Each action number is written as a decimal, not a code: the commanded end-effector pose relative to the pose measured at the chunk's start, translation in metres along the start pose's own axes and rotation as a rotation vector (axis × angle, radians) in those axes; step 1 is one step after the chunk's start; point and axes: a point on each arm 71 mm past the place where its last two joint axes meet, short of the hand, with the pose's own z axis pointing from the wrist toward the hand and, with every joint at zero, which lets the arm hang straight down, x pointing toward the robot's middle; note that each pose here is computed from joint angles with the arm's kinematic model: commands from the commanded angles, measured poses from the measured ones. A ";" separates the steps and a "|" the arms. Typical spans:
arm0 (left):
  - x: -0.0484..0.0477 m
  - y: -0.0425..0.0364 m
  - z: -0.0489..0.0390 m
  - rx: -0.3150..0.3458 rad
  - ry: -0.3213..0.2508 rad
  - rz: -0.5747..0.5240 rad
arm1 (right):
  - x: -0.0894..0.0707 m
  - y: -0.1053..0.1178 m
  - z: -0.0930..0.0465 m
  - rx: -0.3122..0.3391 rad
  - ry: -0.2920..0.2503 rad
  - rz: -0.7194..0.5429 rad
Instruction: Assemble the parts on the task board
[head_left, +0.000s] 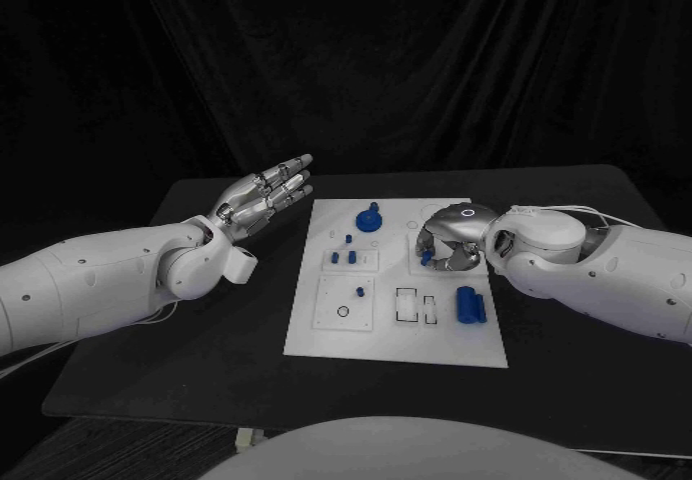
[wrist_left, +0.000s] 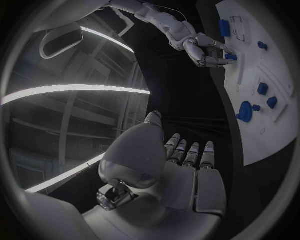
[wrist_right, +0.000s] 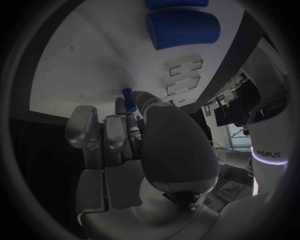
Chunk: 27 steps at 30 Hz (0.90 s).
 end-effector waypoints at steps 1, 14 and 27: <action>0.0012 -0.0025 0.0002 0.042 0.006 -0.017 | -0.002 0.001 0.000 -0.015 -0.033 0.010; 0.0017 -0.0005 0.0001 0.026 0.009 -0.020 | -0.005 0.002 -0.003 -0.026 -0.084 0.013; 0.0005 0.0001 -0.0011 0.019 0.005 -0.018 | -0.018 0.006 -0.014 -0.032 -0.104 0.009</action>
